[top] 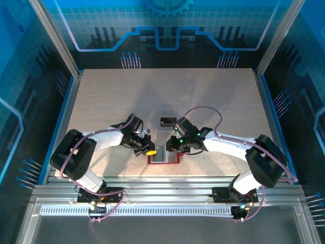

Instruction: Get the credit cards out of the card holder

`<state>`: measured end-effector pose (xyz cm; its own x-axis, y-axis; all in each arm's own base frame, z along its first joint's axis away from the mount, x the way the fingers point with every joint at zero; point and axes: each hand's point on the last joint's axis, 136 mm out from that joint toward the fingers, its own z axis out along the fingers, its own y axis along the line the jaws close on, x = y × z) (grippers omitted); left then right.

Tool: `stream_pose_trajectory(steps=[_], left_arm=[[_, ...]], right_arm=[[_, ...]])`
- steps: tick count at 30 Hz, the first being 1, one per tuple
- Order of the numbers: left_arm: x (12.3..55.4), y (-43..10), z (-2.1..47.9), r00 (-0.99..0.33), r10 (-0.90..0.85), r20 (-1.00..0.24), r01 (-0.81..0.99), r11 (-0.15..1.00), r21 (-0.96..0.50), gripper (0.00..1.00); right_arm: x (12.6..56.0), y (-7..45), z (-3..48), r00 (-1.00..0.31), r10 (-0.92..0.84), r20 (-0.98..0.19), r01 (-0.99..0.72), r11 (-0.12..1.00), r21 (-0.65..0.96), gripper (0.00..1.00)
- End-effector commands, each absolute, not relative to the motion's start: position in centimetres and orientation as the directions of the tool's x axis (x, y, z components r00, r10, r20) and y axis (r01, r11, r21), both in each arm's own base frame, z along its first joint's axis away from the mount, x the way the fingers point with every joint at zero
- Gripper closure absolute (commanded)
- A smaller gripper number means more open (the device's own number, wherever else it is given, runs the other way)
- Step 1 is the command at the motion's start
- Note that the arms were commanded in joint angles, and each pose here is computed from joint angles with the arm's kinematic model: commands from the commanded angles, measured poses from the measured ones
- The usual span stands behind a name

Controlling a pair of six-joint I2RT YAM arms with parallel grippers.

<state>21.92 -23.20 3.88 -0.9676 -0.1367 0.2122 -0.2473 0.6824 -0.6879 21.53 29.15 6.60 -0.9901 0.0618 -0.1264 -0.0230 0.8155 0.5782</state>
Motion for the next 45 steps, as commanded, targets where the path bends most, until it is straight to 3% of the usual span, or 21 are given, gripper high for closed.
stream_pose_trajectory(steps=[1, 45], left_arm=[[22.0, -23.9, 4.1, -0.974, -0.108, 0.201, -0.220, 0.678, -0.701, 0.98], [21.1, -22.6, 2.3, -0.971, -0.114, 0.210, -0.224, 0.739, -0.636, 0.98]], right_arm=[[22.2, 31.5, 7.0, -0.994, 0.072, -0.085, -0.006, 0.727, 0.687, 0.77], [21.4, 32.0, 2.4, -0.999, 0.034, 0.011, 0.033, 0.753, 0.657, 0.78]])
